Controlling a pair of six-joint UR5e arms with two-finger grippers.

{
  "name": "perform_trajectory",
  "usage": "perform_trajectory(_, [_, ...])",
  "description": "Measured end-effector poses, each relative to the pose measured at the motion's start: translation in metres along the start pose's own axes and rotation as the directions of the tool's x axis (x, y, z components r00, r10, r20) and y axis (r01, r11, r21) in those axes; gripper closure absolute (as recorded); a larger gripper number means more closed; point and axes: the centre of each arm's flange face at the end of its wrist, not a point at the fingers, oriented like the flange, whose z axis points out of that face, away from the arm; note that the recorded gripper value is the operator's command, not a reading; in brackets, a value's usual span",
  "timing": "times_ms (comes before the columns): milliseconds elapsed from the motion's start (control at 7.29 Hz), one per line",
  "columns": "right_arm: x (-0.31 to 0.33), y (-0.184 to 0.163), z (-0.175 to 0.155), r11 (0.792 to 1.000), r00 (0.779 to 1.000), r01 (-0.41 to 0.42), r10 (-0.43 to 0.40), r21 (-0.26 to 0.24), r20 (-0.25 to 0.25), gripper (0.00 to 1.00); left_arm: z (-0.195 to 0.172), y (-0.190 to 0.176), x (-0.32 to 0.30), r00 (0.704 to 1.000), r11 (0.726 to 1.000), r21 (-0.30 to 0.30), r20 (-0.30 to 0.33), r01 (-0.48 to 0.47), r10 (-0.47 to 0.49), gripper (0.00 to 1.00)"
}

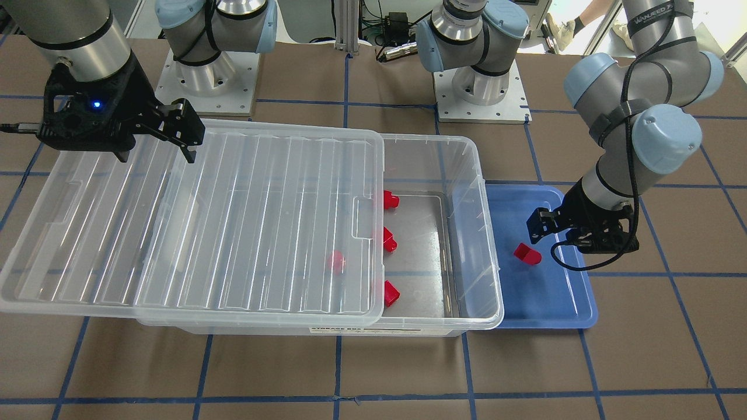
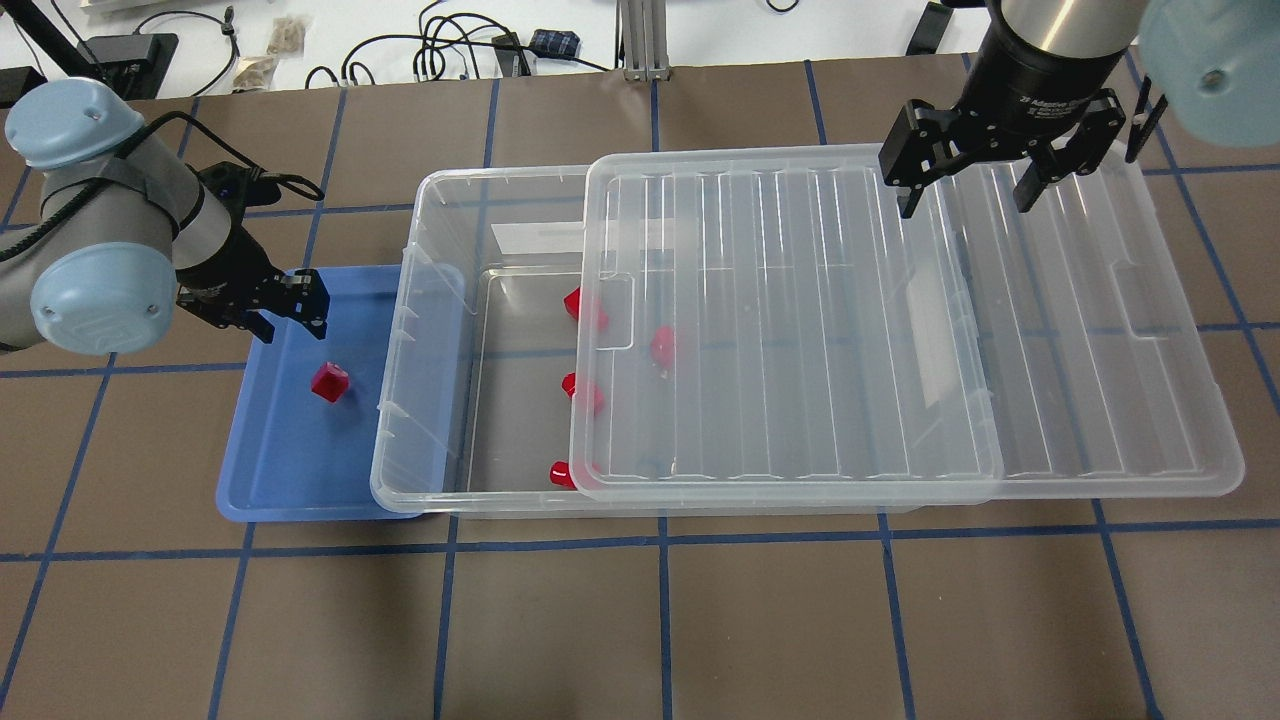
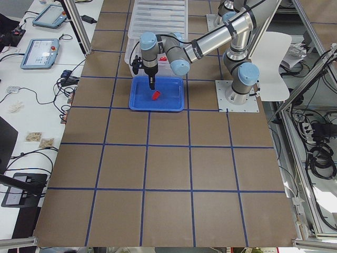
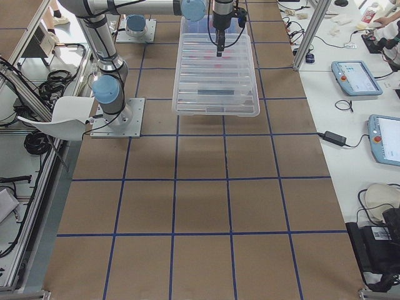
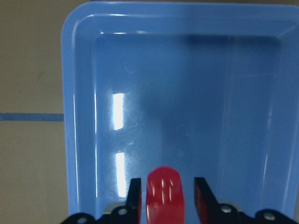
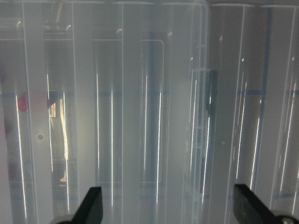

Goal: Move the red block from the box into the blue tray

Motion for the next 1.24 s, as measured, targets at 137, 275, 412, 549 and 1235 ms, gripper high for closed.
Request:
perform_trajectory(137, [0.000,0.000,0.000,1.000,1.000,-0.002,0.002,0.000,0.000,0.00,-0.002,0.000,0.000,1.000,1.000,0.004,-0.002,0.000,0.000,0.00])
perform_trajectory(275, [0.001,0.000,0.000,1.000,1.000,-0.003,0.003,0.001,0.000,0.00,-0.005,-0.001,0.001,1.000,1.000,0.010,0.001,-0.001,0.001,0.00])
perform_trajectory(412, [0.001,-0.001,-0.001,1.000,1.000,-0.003,0.003,0.003,0.000,0.00,-0.014,-0.001,0.002,1.000,1.000,0.025,0.007,-0.005,0.005,0.00])
perform_trajectory(549, [0.002,-0.001,-0.002,1.000,1.000,-0.001,0.001,0.006,-0.001,0.00,-0.035,-0.003,0.006,1.000,0.999,0.036,0.011,-0.013,0.013,0.00])
perform_trajectory(1235, [0.005,-0.002,-0.004,1.000,1.000,0.002,-0.002,0.010,-0.003,0.00,-0.166,0.002,0.115,0.998,0.995,0.073,0.020,-0.061,0.060,0.00])
